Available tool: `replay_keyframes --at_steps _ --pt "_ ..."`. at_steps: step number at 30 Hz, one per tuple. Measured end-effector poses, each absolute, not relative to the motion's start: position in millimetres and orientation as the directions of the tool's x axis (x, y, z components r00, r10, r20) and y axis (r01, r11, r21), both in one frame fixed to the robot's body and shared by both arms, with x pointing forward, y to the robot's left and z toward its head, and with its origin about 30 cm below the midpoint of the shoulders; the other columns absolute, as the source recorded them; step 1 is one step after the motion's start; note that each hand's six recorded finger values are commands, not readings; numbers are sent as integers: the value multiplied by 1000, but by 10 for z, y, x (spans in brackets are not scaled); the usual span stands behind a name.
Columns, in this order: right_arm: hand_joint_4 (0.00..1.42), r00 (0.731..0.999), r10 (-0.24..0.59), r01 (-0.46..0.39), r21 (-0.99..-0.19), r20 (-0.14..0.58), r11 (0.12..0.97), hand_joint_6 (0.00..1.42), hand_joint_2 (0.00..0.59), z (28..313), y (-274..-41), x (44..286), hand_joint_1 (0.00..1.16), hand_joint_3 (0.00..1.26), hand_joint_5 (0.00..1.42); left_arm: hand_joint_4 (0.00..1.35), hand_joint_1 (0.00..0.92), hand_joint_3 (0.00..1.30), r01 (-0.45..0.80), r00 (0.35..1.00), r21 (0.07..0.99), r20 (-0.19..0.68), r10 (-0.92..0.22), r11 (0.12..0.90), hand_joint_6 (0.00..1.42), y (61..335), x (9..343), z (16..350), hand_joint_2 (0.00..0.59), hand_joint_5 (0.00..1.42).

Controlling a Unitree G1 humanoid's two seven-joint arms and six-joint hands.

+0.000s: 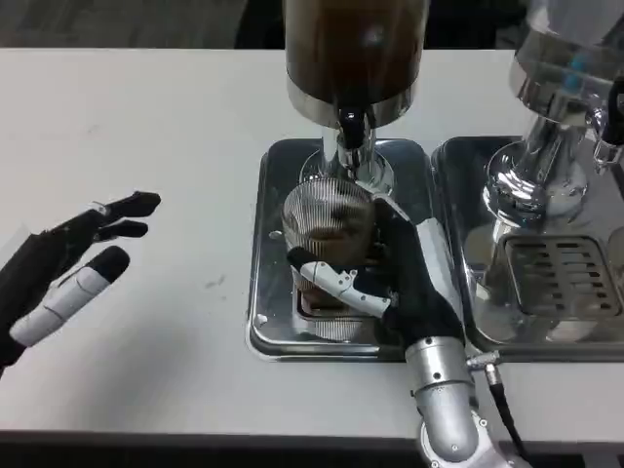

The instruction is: Grasp the cup under the faucet to collect the drink, then remove the cup.

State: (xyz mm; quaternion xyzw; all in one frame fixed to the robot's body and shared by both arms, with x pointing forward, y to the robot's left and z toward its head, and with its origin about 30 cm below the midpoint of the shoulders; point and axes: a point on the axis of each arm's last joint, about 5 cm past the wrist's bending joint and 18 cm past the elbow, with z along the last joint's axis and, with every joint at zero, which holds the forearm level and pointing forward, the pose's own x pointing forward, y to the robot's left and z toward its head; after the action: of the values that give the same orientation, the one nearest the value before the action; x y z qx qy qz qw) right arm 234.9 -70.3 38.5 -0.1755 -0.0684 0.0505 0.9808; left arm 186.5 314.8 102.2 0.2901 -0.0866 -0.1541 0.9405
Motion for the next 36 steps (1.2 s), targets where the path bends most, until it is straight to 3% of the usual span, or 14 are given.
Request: replay_keyframes --at_steps 19,24,36 --pt "689 982 14 52 -336 190 940 1011 216 316 -681 2228 807 520 797 184 0 246 267 934 567 47 -354 779 156 3136 1865 1004 72 232" --pt "701 980 3 64 -329 199 942 1075 182 296 -711 2188 900 544 839 184 0 246 279 927 570 51 -372 773 156 3106 1909 1018 72 232" --pt "753 975 -37 108 -325 218 939 1216 156 262 -810 2102 936 597 922 182 0 236 290 923 564 47 -381 773 156 3077 1942 1005 72 224"
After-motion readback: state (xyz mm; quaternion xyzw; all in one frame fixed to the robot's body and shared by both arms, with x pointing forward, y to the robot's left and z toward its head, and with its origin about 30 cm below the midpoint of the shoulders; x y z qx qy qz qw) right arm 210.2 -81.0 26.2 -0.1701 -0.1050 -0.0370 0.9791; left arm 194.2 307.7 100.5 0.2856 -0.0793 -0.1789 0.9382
